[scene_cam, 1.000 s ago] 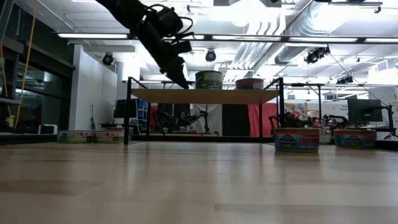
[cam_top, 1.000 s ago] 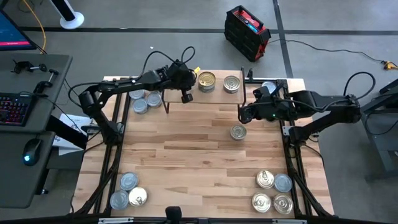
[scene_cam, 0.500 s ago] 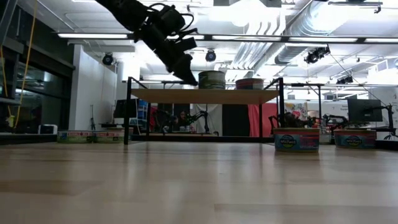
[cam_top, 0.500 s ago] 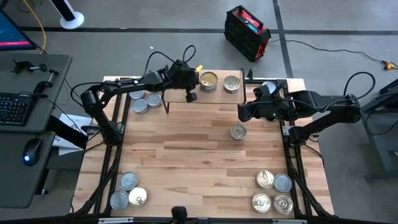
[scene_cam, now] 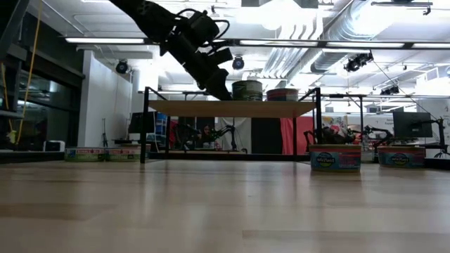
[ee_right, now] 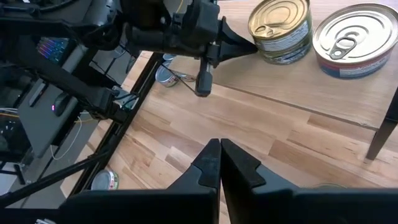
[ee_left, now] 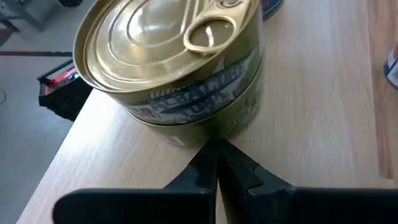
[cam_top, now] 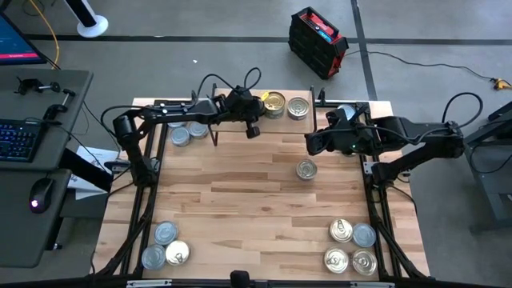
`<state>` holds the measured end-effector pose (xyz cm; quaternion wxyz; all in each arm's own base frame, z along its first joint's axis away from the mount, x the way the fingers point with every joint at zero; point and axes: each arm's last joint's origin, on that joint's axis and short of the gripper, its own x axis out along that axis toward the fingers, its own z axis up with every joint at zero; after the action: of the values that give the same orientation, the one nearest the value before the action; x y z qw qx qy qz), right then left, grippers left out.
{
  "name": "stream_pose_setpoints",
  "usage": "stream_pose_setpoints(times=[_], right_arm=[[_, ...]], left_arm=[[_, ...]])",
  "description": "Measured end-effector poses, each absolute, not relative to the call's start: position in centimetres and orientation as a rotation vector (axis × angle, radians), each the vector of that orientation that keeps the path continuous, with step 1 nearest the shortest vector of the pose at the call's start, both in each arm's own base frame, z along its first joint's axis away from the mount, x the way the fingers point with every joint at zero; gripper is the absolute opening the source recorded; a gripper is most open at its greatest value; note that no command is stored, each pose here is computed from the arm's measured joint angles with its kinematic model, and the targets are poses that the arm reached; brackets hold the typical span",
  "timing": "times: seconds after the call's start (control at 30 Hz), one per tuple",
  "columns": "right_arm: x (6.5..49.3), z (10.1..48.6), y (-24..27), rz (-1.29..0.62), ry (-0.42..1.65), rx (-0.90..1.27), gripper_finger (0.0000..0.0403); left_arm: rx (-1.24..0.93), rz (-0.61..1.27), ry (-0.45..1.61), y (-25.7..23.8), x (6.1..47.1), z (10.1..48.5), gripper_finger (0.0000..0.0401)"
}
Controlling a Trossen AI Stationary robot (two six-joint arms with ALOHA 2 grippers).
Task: Stack canned seafood by type on shelf
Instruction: Stack the green tuna can on top of the other green tuna can on the shelf
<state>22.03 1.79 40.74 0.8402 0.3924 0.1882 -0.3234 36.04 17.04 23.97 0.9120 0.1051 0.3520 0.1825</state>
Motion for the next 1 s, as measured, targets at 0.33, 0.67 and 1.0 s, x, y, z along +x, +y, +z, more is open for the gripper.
stream_pose_setpoints(times=[0.33,0.67,1.0], right_arm=[[22.0,40.8,1.8,-0.682,0.397,0.830,0.0000],[22.0,40.8,1.8,-0.682,0.397,0.828,0.0000],[22.0,40.8,1.7,-0.700,0.383,0.818,0.0000]], left_arm=[[0.244,0.465,0.731,17.3,35.9,24.2,0.0000],[0.247,0.495,0.679,17.9,36.0,24.6,0.0000],[0.206,0.468,0.618,17.7,36.4,24.9,0.0000]])
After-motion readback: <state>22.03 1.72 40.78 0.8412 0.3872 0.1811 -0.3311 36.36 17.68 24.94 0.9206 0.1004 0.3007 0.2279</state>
